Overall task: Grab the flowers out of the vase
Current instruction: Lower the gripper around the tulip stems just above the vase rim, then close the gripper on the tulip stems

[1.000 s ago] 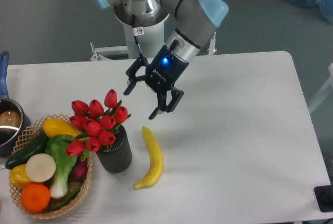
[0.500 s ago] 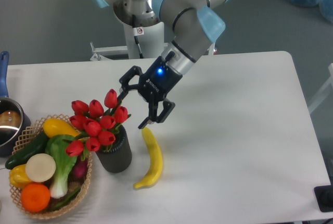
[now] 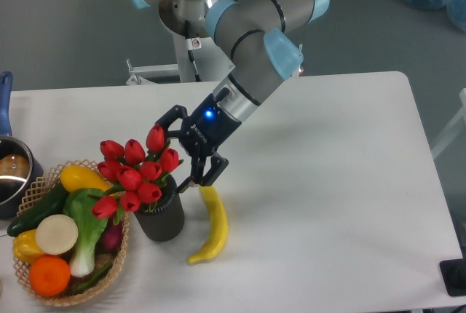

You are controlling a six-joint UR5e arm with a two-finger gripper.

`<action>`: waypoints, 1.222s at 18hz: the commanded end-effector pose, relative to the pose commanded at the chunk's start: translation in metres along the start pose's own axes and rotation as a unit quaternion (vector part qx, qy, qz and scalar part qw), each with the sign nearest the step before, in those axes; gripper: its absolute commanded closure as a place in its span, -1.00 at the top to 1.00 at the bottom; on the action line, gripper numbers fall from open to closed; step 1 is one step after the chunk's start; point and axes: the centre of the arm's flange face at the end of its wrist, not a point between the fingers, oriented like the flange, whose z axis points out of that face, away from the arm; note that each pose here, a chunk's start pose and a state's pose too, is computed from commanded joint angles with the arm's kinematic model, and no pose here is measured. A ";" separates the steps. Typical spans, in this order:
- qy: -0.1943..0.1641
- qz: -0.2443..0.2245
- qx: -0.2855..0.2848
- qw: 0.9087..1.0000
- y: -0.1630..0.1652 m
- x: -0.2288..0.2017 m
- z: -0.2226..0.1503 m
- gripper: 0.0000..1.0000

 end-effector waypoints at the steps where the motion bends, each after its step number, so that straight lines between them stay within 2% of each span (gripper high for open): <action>1: 0.003 -0.001 0.000 1.000 0.001 -0.001 0.003 1.00; 14: 0.028 0.003 0.000 1.000 -0.003 0.009 0.029 1.00; 22: 0.034 0.002 0.018 0.999 -0.008 0.011 0.032 0.99</action>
